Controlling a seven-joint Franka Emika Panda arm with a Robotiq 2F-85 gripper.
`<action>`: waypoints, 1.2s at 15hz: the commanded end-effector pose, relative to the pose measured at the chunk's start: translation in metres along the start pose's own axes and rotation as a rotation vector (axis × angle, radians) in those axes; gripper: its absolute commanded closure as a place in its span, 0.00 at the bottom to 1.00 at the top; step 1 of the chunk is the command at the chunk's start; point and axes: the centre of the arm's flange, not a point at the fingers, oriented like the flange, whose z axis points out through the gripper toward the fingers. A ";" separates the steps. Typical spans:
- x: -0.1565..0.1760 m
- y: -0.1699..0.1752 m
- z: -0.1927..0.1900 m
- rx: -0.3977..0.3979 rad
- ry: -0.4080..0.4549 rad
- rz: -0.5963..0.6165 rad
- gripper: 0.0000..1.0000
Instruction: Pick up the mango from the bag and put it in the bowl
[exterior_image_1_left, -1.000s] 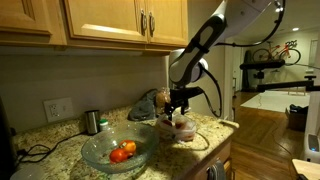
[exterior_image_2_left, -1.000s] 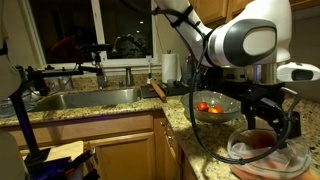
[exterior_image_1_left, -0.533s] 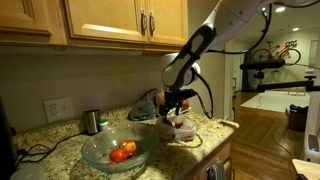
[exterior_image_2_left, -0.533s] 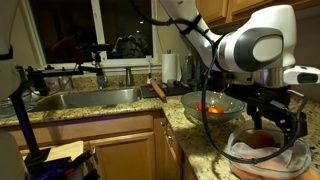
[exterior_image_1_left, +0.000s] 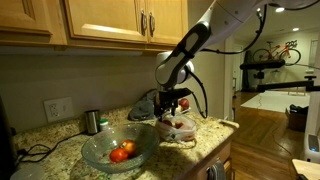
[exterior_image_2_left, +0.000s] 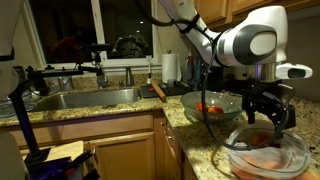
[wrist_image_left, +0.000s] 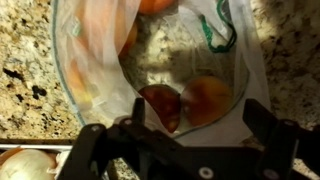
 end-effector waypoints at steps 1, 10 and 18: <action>0.005 -0.001 -0.007 -0.027 -0.022 0.032 0.00; 0.011 0.014 -0.006 -0.152 -0.030 0.104 0.00; 0.016 0.014 0.004 -0.171 -0.067 0.120 0.00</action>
